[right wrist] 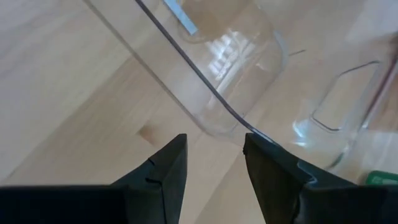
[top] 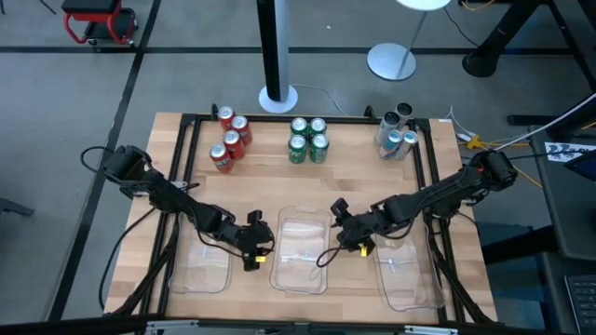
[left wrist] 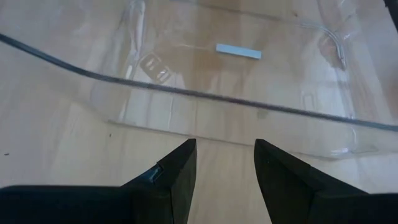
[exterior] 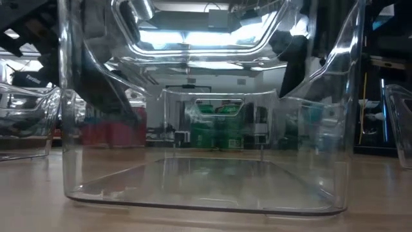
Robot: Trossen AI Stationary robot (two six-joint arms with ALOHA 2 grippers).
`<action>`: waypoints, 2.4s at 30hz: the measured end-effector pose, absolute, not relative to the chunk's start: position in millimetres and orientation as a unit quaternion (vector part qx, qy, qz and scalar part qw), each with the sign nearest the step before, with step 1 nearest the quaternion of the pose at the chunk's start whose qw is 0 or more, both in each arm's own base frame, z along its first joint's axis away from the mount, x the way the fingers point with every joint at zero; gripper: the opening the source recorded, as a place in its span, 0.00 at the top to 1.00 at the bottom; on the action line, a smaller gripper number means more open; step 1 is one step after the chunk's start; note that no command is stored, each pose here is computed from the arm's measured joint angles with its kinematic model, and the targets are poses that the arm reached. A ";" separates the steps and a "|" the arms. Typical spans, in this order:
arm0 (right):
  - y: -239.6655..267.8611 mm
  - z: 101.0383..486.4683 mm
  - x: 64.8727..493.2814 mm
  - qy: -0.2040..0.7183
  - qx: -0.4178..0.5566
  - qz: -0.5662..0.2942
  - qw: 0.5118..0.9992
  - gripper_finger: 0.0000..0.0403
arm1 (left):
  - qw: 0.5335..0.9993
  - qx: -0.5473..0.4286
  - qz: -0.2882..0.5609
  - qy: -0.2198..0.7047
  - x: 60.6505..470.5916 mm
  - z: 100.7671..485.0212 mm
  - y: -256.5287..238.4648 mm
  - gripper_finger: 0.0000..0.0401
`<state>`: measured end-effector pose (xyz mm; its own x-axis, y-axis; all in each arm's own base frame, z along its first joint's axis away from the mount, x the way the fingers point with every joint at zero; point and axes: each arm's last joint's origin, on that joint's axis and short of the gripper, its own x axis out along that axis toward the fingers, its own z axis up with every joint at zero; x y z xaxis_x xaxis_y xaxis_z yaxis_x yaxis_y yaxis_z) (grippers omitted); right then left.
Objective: Sort soda cans
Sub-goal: Adjust the transparent bins, then put the blue soda can into the right transparent bin
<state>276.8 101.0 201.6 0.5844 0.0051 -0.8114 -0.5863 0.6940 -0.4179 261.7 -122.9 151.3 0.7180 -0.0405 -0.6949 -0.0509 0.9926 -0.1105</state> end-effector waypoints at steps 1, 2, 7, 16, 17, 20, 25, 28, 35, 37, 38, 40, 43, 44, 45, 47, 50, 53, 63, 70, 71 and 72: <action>101.0 201.9 277.1 0.417 -0.349 0.178 0.820 0.60 | 0.925 -0.062 0.002 0.375 261.6 151.4 -123.5 0.62; 100.9 202.0 277.3 0.416 -0.350 0.176 0.820 0.60 | 0.925 -0.063 0.001 0.374 261.4 151.6 -124.2 0.62; 100.0 202.2 277.5 0.418 -0.359 0.162 0.819 0.60 | 0.928 -0.069 -0.006 0.367 260.6 152.7 -128.6 0.62; 98.8 214.9 272.3 0.427 -0.363 0.185 0.807 0.60 | 0.919 -0.061 -0.010 0.389 251.1 163.6 -127.8 0.62; 97.2 224.0 273.1 0.425 -0.369 0.184 0.806 0.60 | 0.917 -0.055 -0.010 0.395 247.9 170.8 -125.7 0.62; 87.4 256.2 273.3 0.434 -0.396 0.169 0.792 0.60 | 0.921 -0.037 0.007 0.387 237.9 199.2 -113.9 0.62; 70.4 311.9 276.6 0.438 -0.462 0.125 0.761 0.60 | 0.942 -0.003 0.042 0.332 214.4 240.2 -90.5 0.62; 63.2 336.0 276.4 0.438 -0.499 0.081 0.743 0.60 | 0.952 0.029 0.076 0.297 201.6 254.6 -79.2 0.62; 31.6 350.1 275.9 0.477 -0.505 0.056 0.717 0.60 | 0.963 0.063 0.090 0.244 185.9 264.1 -59.0 0.62; 18.9 349.8 274.6 0.498 -0.485 0.040 0.717 0.58 | 0.967 0.070 0.096 0.225 187.0 264.5 -54.7 0.62; 13.2 348.7 273.2 0.511 -0.476 0.034 0.715 0.57 | 0.969 0.075 0.099 0.216 188.4 264.1 -52.8 0.62; 1.9 347.0 271.1 0.533 -0.456 0.021 0.712 0.52 | 0.970 0.087 0.103 0.202 191.7 262.9 -49.5 0.62; -10.4 344.7 266.2 0.563 -0.437 0.010 0.702 0.44 | 0.972 0.098 0.108 0.186 194.4 258.0 -45.5 0.62; -13.6 344.0 264.4 0.572 -0.430 0.008 0.698 0.40 | 0.973 0.098 0.110 0.180 195.0 255.5 -44.2 0.62; -16.8 343.2 262.4 0.582 -0.422 0.006 0.695 0.37 | 0.973 0.100 0.111 0.176 195.3 252.8 -42.8 0.62; -22.5 341.8 258.5 0.600 -0.405 0.000 0.690 0.30 | 0.972 0.102 0.116 0.176 195.4 248.3 -40.2 0.62; -29.5 340.2 253.1 0.624 -0.378 -0.011 0.684 0.19 | 0.970 0.093 0.126 0.187 194.3 239.3 -36.2 0.62; -35.7 338.5 247.4 0.645 -0.345 -0.012 0.682 0.08 | 0.966 0.095 0.128 0.205 191.5 227.3 -34.5 0.62; -74.5 336.4 228.6 0.702 -0.248 -0.071 0.664 0.10 | 0.958 0.129 0.120 0.227 188.0 218.4 -33.8 0.62; -96.3 336.6 208.3 0.744 -0.179 -0.120 0.632 0.12 | 0.945 0.163 0.123 0.255 186.5 214.4 -28.7 0.62; -99.4 337.5 205.2 0.747 -0.175 -0.128 0.629 0.12 | 0.943 0.167 0.125 0.258 186.5 214.0 -27.2 0.62; -101.4 338.3 202.9 0.748 -0.173 -0.136 0.626 0.12 | 0.941 0.174 0.126 0.261 186.6 213.7 -25.8 0.62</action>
